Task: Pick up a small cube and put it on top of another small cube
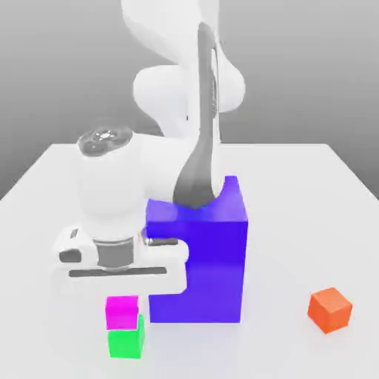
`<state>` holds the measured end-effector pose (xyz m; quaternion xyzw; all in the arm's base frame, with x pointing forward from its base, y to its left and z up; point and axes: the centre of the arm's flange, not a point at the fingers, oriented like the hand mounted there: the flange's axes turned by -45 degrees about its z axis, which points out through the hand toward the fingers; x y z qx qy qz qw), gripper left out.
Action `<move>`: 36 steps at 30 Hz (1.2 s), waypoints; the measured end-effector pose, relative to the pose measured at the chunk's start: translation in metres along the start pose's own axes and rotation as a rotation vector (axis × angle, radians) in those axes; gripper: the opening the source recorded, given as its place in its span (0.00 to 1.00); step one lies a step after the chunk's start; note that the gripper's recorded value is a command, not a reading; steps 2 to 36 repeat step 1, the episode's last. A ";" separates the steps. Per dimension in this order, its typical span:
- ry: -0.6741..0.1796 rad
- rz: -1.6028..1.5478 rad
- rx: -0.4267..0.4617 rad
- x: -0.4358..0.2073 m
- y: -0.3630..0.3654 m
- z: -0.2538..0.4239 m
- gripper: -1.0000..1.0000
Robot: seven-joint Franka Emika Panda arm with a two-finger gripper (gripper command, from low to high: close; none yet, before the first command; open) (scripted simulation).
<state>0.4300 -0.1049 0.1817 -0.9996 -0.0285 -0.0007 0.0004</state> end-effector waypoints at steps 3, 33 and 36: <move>0.000 0.000 0.000 0.000 0.000 0.000 1.00; 0.000 0.000 0.000 0.000 0.000 0.000 1.00; 0.000 0.000 0.000 0.000 0.000 0.000 1.00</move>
